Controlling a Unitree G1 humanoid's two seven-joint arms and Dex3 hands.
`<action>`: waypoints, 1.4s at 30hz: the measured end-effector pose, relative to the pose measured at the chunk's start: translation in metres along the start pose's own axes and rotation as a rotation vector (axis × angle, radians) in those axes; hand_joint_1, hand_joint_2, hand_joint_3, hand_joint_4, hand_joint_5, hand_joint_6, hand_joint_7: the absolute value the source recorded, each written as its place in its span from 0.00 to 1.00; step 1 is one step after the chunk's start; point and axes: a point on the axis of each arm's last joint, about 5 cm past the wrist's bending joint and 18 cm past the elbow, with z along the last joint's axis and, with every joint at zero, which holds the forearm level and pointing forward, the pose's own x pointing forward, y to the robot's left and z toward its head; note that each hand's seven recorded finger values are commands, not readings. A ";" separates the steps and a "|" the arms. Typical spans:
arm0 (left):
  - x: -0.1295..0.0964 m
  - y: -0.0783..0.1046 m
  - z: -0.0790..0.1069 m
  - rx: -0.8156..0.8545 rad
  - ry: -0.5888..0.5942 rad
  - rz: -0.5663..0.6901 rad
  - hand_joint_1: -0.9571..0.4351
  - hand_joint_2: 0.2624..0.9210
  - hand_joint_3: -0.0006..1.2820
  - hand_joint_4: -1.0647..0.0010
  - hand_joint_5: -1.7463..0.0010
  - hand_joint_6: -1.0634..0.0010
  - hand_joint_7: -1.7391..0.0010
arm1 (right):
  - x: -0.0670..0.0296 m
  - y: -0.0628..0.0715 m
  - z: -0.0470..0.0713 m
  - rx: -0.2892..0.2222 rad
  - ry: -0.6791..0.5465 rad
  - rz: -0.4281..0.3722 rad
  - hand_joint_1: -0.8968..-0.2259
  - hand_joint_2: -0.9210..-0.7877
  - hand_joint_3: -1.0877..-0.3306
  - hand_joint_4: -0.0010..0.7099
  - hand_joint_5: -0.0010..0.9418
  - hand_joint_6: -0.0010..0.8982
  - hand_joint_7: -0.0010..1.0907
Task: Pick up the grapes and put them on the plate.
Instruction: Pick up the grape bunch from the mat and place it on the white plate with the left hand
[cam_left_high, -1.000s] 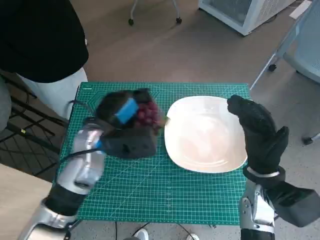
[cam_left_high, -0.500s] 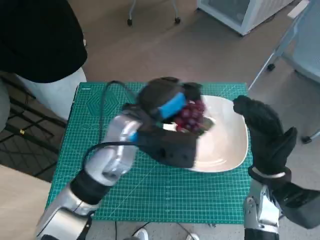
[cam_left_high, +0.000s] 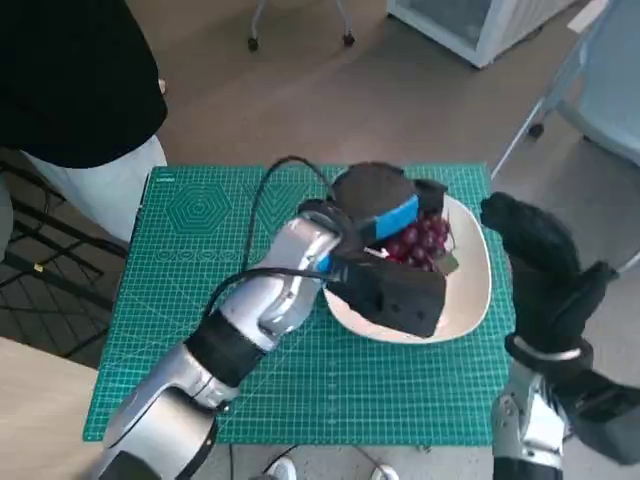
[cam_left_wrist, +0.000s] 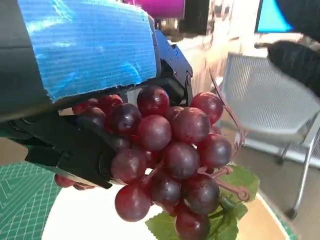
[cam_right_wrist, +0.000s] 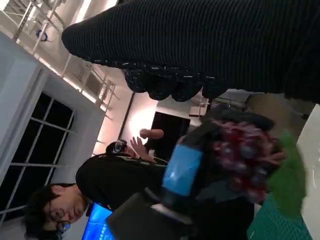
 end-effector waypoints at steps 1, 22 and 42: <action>0.001 0.000 0.000 0.000 0.002 -0.003 0.69 1.00 0.08 0.37 0.33 0.48 0.28 | -0.0002 0.000 0.000 -0.001 -0.002 -0.001 0.72 0.00 0.77 0.53 0.00 0.25 0.29; 0.009 -0.003 0.003 -0.022 0.024 -0.038 0.69 1.00 0.10 0.42 0.23 0.46 0.36 | -0.0039 0.001 0.000 -0.012 0.001 -0.031 0.70 0.00 0.78 0.53 0.00 0.27 0.24; 0.010 -0.004 -0.005 -0.163 0.017 -0.291 0.34 0.99 0.01 0.99 0.99 0.90 1.00 | -0.0036 0.003 -0.001 -0.014 0.004 -0.033 0.70 0.00 0.78 0.52 0.00 0.28 0.22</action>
